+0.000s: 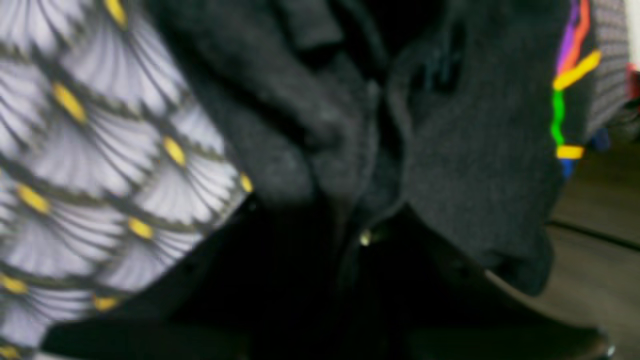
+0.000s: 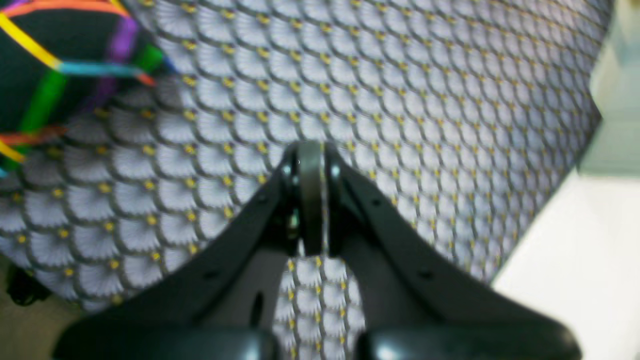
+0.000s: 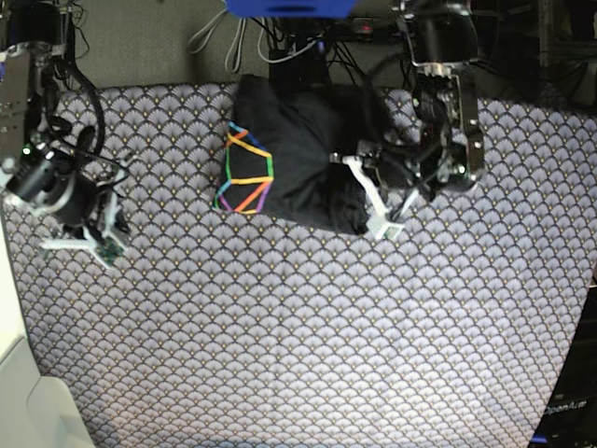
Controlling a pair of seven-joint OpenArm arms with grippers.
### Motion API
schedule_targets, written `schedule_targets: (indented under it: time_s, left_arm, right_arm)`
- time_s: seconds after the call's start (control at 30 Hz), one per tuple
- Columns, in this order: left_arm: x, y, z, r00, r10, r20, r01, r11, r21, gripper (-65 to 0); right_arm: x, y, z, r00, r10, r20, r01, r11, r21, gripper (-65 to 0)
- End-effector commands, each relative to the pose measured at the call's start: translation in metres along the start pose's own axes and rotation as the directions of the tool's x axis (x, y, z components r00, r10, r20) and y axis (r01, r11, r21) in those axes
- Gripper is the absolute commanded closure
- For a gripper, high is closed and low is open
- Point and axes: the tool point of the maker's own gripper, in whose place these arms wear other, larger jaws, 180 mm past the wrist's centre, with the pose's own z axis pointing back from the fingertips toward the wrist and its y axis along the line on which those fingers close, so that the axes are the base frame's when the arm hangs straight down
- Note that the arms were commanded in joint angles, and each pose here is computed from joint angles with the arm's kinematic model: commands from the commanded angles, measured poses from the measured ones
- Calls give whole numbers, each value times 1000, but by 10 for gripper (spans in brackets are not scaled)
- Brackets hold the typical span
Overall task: Fold the T-shirt properly
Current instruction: 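Roll the bundle over toward the printed end with the left gripper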
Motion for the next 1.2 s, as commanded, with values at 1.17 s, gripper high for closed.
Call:
schedule_targets:
  time_s: [1.17]
  left_arm:
    - [128,-130,-69,88,-956,-279,930,-21,366,-5]
  right_arm:
    - [-63,-73,52,986,-141,-87,116,964,-239,0]
